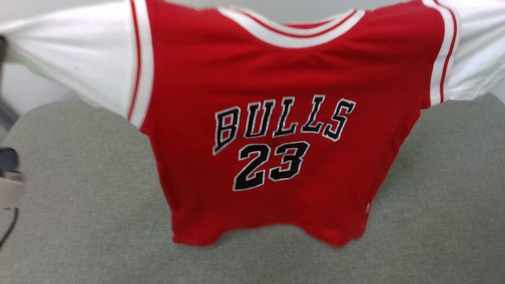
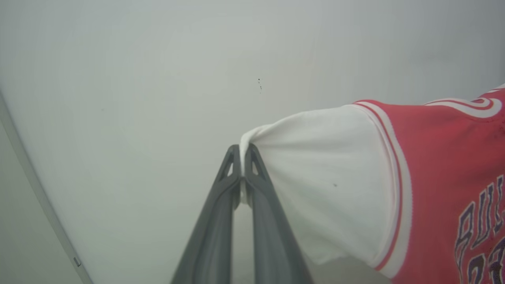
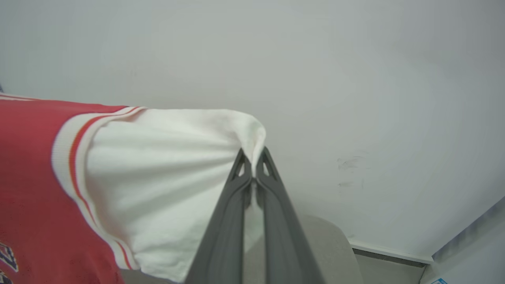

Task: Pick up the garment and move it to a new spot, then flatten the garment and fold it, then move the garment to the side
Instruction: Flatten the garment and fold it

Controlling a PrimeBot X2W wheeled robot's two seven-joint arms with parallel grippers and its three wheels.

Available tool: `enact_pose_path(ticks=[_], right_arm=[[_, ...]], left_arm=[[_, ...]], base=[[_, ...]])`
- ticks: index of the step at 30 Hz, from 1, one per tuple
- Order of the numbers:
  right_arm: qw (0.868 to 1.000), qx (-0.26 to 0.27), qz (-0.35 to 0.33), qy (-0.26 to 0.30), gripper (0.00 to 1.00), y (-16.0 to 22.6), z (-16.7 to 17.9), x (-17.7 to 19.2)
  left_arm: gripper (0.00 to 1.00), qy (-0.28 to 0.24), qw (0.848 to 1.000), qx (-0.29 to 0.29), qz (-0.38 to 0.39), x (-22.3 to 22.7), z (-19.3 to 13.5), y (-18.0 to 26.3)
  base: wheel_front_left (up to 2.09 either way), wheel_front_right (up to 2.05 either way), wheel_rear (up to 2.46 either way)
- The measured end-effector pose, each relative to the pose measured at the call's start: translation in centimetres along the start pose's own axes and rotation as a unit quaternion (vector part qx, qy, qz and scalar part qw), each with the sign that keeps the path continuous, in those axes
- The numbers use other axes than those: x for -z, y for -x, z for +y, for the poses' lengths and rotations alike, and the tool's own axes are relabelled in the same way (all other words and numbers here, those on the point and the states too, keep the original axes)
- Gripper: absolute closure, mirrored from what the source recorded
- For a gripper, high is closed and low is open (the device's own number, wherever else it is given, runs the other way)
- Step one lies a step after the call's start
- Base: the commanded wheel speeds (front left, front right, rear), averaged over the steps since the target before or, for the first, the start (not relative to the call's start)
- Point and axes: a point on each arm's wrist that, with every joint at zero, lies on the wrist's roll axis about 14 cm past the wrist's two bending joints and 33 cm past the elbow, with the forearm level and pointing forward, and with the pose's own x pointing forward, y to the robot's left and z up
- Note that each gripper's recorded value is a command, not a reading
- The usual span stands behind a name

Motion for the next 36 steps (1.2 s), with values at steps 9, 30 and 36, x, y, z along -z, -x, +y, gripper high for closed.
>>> enact_pose_path(ticks=[9, 30, 36], right_arm=[[0.996, 0.021, -0.083, 0.025, 1.0, -0.4, -1.1, -4.7], [0.989, 0.059, -0.109, 0.082, 1.0, -18.0, -3.2, -2.4], [0.986, 0.083, -0.115, 0.082, 1.0, -22.9, -4.4, -0.7]], left_arm=[[1.0, -0.031, 0.995, -0.011, -0.091, -5.3, 2.5, -2.8], [1.0, -0.048, 0.996, -0.009, -0.078, 6.3, 7.1, -20.0], [1.0, -0.04, 0.996, -0.012, -0.075, 10.1, 7.2, -25.4]], base=[[0.0, 0.0, 0.0], [0.0, 0.0, 0.0], [0.0, 0.0, 0.0]])
